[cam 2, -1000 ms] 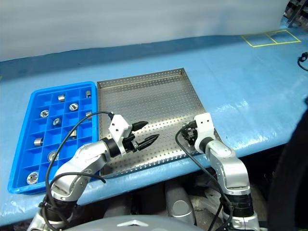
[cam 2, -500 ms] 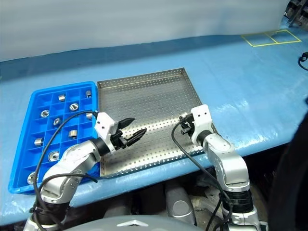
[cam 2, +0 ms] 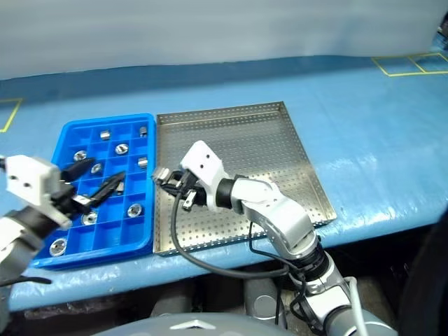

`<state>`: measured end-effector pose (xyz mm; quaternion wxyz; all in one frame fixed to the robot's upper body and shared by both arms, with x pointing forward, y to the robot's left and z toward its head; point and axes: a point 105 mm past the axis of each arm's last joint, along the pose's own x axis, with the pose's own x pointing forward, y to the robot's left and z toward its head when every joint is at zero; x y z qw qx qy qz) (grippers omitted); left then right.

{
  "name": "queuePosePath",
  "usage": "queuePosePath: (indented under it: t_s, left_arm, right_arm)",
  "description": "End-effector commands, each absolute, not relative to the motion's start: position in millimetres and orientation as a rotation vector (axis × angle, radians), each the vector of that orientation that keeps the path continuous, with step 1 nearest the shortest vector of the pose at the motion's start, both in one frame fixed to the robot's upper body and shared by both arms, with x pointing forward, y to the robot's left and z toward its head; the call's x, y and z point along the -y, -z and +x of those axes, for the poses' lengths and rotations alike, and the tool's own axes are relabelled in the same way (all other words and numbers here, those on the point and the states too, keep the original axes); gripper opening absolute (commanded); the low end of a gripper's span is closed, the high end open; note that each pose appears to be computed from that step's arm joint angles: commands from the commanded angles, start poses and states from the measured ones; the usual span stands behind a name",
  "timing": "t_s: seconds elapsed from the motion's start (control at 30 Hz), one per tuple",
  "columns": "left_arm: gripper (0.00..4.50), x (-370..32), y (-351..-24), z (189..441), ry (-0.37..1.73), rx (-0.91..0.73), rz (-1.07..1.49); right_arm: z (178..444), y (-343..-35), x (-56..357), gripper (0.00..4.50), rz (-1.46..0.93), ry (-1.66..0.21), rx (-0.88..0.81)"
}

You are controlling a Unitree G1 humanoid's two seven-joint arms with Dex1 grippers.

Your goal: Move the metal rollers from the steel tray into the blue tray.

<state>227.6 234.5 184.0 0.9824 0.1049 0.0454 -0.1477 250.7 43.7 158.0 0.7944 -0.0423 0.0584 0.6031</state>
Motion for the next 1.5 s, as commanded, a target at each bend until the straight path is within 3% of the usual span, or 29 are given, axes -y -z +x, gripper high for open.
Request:
queuePosePath:
  t_s: [0.03, 0.27, 0.53, 0.93, 1.27, 1.47, 1.5]
  left_arm:
    - [3.61, -241, -199, 205, 0.247, -0.058, 0.234]
    - [3.61, -234, -169, 178, 0.191, -0.160, 0.156]
    - [3.61, -230, -154, 163, 0.148, -0.181, 0.075]
    - [3.61, -220, -152, 166, 0.151, -0.159, 0.069]
    - [3.61, -219, -155, 172, 0.163, -0.155, 0.092]
    - [3.61, -219, -156, 174, 0.168, -0.155, 0.103]
    - [3.61, -219, -156, 174, 0.170, -0.154, 0.104]
  right_arm:
    - [228, -158, -73, 1.20, -0.107, -1.473, -0.136]
    - [210, -142, -101, 1.20, -0.132, -1.606, -0.210]
    - [224, -125, -127, 1.20, -0.158, -1.572, -0.240]
    - [254, -122, -137, 1.20, -0.155, -1.475, -0.230]
    - [258, -110, -130, 1.20, -0.180, -1.461, -0.268]
    - [257, -106, -126, 2.76, -0.195, -1.457, -0.273]
    - [256, -105, -126, 2.76, -0.203, -1.454, -0.265]
